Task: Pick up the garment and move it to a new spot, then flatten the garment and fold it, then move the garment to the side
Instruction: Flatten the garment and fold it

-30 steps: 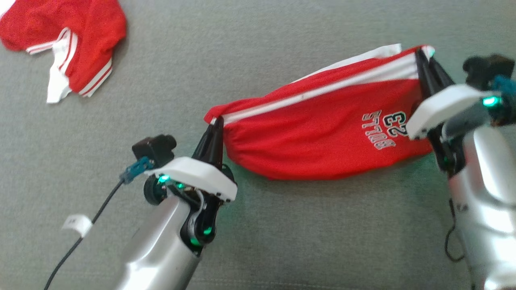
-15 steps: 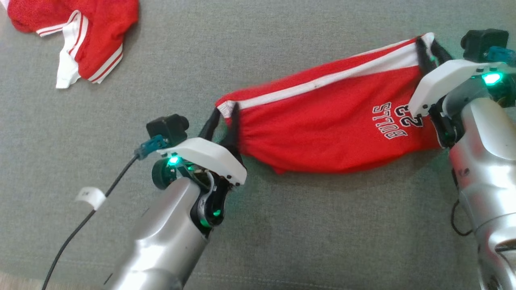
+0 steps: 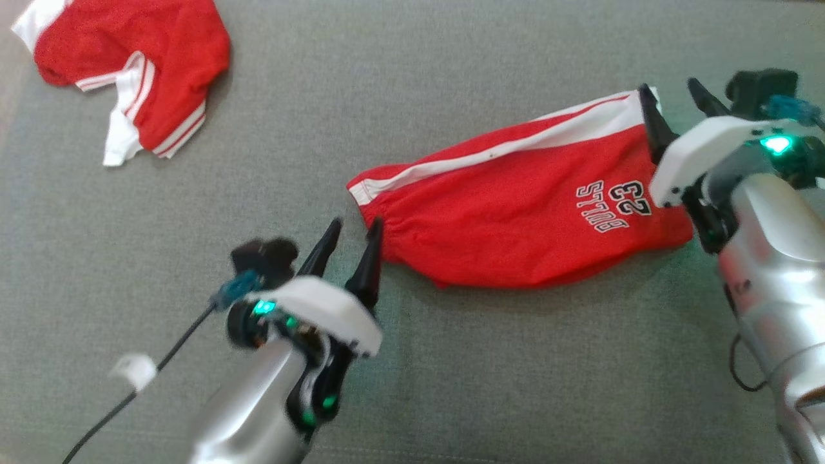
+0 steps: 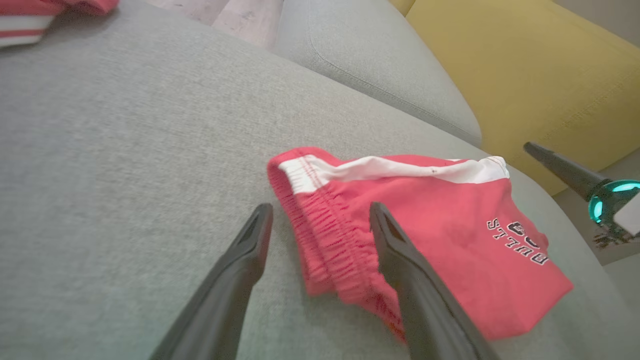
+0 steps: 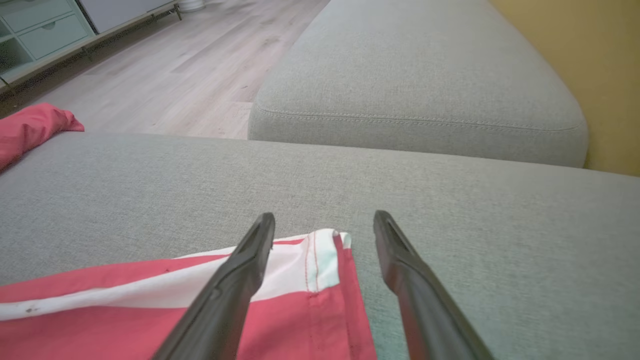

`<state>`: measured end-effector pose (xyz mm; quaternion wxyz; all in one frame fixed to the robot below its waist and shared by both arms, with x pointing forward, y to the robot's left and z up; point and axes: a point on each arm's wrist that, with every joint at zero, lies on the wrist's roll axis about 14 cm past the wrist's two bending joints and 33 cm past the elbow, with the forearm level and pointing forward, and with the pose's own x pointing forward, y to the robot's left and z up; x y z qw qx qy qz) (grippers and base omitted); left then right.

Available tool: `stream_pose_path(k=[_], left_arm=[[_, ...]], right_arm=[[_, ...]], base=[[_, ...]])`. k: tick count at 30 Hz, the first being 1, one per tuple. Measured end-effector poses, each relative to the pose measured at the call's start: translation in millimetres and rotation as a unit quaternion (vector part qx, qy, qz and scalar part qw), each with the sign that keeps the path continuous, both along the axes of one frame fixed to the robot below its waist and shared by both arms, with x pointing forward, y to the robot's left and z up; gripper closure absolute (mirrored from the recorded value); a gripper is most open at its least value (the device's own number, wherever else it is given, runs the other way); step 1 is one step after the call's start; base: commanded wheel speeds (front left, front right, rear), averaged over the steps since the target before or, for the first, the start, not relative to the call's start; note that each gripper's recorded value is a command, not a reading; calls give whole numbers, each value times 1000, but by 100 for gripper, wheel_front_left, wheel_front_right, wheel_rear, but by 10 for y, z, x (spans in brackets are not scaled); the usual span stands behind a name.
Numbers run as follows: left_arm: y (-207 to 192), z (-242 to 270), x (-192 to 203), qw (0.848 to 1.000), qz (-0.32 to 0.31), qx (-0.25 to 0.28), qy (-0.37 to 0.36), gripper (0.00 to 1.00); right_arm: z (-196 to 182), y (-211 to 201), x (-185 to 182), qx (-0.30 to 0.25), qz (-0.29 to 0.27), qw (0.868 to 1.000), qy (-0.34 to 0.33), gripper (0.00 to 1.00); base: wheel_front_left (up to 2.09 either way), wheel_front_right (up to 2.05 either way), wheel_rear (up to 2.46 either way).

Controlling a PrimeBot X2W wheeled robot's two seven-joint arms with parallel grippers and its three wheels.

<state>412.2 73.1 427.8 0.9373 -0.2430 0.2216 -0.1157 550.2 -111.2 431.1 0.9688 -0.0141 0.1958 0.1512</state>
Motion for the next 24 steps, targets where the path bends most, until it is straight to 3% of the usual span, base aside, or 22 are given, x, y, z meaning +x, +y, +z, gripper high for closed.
stream_pose_path(k=[10, 16, 24], left_arm=[[255, 248, -295, 998, 27, 29, -48, 0], [724, 426, -288, 988, 104, 63, -93, 0], [1217, 425, -433, 975, 183, 89, -92, 0]], right_arm=[[-73, -248, -311, -14, -14, 999, 38, 0], [-293, -366, -387, -25, -23, 996, 82, 0], [-635, -225, -496, -35, -5, 988, 152, 0]], base=[[0, 0, 0], [0, 0, 0], [0, 0, 0]])
